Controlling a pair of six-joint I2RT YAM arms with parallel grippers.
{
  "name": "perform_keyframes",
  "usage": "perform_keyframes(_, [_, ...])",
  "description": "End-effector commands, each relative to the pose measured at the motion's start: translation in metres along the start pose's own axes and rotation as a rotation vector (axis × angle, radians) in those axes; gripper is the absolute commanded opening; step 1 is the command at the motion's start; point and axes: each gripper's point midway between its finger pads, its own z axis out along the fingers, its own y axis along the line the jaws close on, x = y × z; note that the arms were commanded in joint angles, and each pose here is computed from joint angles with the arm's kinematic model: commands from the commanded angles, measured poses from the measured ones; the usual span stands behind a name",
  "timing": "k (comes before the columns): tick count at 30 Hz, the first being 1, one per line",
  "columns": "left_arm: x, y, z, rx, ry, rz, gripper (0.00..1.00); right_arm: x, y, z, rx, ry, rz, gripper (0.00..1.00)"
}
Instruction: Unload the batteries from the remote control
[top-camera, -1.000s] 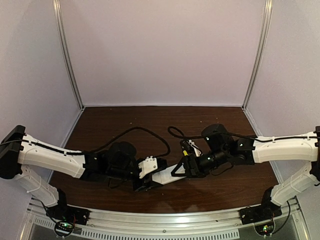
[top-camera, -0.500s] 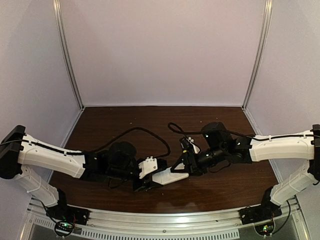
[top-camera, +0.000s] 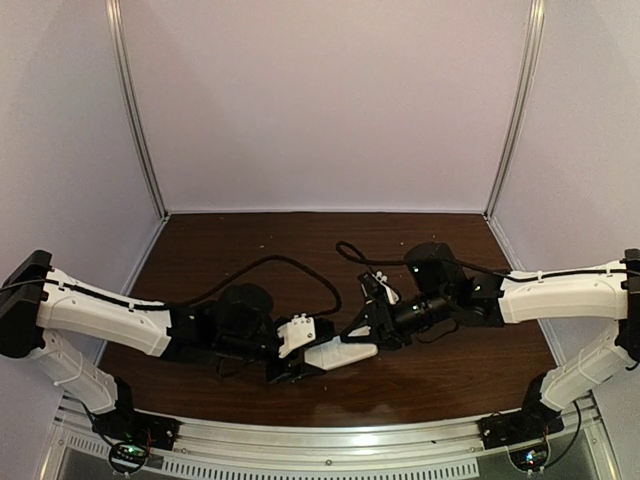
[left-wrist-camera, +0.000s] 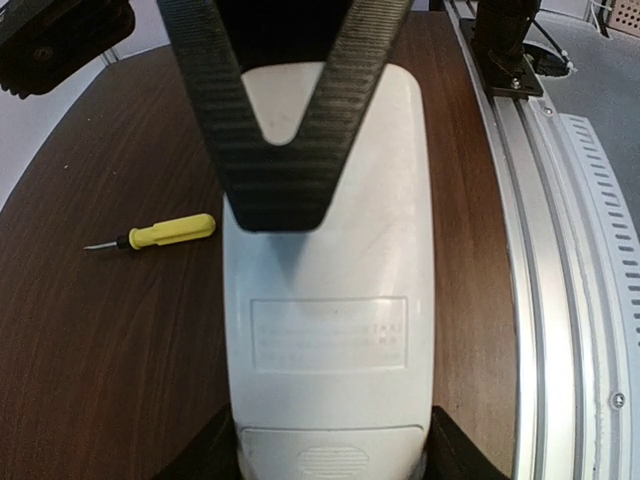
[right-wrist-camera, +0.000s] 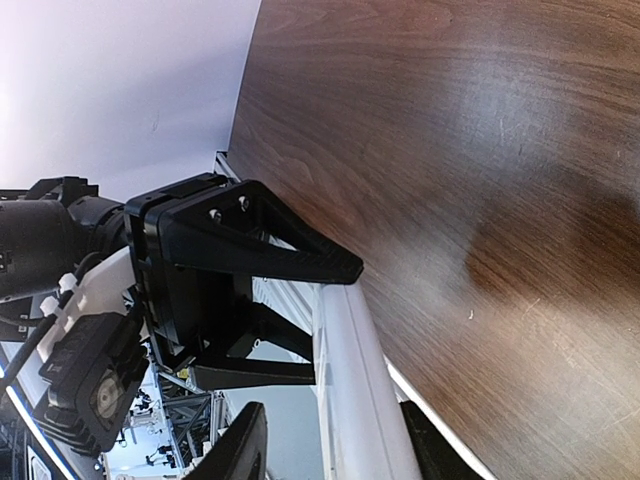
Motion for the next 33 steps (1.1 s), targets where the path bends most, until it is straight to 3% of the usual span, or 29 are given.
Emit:
perform_keyframes(1, [-0.009,0.005,0.003,-0.019,-0.031,0.016,0.00,0.005,-0.004,0.003,-0.017,0.020,0.003,0.43])
perform_keyframes(33, [-0.005,0.009,0.008,-0.037,-0.006,0.010,0.00,0.008,-0.022,0.010,0.023,0.024,0.020,0.28])
